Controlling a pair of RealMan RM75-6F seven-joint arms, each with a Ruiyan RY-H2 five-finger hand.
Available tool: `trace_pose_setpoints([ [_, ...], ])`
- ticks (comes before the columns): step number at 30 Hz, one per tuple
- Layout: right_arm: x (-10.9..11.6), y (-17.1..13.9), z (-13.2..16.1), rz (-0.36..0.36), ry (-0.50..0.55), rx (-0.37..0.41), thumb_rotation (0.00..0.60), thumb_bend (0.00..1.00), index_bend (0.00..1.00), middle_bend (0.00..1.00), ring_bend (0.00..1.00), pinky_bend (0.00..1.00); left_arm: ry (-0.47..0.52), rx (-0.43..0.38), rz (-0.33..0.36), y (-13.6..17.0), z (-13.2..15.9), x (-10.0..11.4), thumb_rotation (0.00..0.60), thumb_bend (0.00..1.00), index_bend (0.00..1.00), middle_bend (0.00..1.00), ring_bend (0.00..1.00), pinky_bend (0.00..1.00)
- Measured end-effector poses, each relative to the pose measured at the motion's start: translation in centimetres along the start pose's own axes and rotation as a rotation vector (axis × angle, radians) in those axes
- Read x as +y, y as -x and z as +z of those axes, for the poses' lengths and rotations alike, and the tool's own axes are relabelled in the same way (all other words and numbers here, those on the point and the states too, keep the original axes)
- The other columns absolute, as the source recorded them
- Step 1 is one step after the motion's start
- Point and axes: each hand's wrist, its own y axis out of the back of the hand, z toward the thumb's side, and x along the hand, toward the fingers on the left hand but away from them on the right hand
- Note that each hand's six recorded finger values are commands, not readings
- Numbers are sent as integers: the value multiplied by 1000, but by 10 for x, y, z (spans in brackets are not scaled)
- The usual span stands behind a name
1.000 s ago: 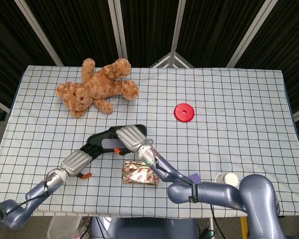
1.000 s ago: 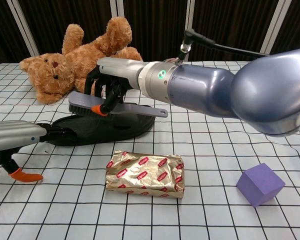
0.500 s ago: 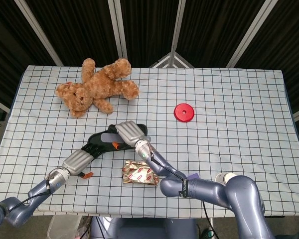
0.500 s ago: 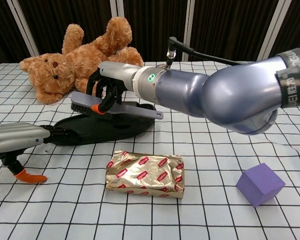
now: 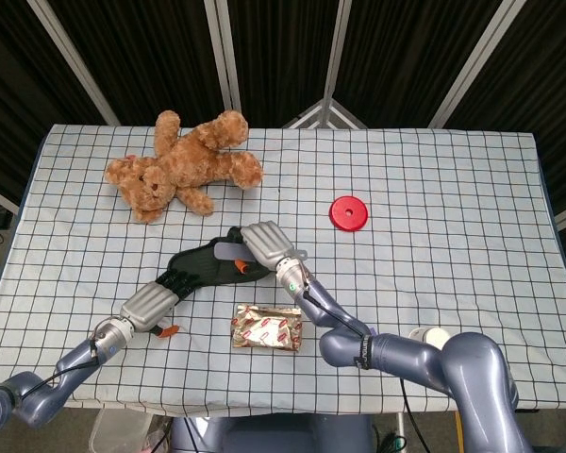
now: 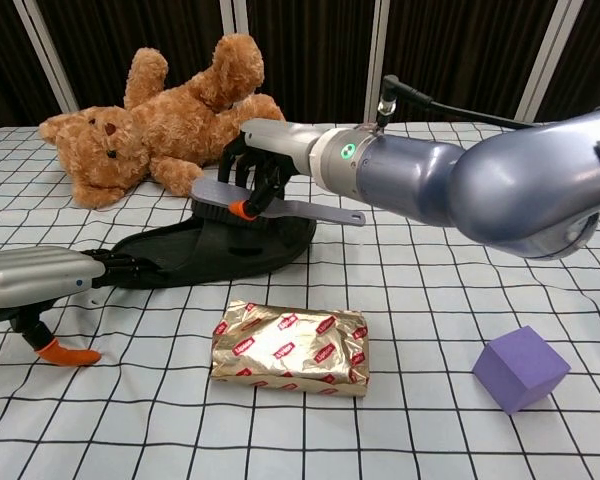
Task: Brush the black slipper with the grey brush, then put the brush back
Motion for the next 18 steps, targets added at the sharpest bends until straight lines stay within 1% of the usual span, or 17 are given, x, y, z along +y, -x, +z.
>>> trace_pose_setpoints([
  [12,3,-12,-32,-5,-20,-64,600,458,683,580,498,510,-3,-18,-2,3,7,-1,547,426,0,6,33,29],
  [18,1,-14,-27,-5,-9,-57,600,459,683,580,498,509,-11,-29,-6,0,11,-1,548,425,0,6,32,29],
])
